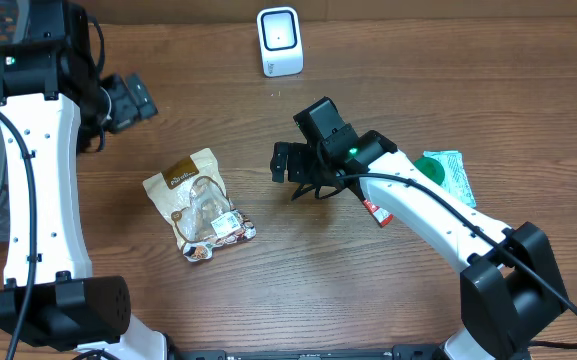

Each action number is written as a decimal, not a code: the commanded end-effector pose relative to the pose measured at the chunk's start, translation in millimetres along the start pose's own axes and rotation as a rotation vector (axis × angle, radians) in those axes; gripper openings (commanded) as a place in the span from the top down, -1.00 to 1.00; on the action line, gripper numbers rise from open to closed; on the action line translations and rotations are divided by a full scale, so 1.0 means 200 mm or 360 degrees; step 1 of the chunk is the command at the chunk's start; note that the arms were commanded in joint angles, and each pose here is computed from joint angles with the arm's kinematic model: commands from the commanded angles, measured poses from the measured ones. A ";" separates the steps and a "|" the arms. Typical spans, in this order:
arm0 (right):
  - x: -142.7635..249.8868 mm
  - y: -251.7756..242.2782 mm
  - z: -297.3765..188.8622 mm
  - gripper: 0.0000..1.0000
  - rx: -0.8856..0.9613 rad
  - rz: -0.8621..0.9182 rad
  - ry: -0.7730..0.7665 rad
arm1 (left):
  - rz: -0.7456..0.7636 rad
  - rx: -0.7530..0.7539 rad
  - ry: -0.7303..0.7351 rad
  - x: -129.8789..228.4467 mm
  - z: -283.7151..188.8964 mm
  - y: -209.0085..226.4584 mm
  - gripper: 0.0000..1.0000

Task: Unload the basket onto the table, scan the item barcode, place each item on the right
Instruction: 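Move the left gripper right over the clear snack bag, then lower the left gripper and grasp the snack bag's top edge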

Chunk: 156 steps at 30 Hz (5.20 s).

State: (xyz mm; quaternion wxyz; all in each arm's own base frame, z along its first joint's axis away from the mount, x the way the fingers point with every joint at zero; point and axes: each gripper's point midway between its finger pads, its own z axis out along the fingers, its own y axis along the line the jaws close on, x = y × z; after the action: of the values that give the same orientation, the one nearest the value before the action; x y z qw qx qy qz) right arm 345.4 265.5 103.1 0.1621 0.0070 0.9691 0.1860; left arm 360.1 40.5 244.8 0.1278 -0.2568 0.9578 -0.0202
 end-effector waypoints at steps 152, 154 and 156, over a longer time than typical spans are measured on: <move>0.03 -0.07 0.01 -1.00 0.0069 0.0031 0.0043 | 0.0474 0.0374 0.0255 0.43 0.36 -0.32 0.90; 0.03 -0.07 0.01 -1.00 0.0069 0.0031 0.0042 | 0.0429 0.0331 0.0190 0.43 0.28 -0.28 0.89; 0.02 -0.07 0.01 -1.00 0.0068 0.0031 0.0042 | 0.0409 0.0300 0.0144 0.45 0.22 -0.24 0.89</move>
State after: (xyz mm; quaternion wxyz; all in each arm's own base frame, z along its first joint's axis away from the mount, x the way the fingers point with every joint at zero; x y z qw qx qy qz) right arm 340.5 257.3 98.1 0.1469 0.0128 0.9739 0.1726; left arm 329.0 -55.0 153.2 0.0622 -0.0853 0.9860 -0.1292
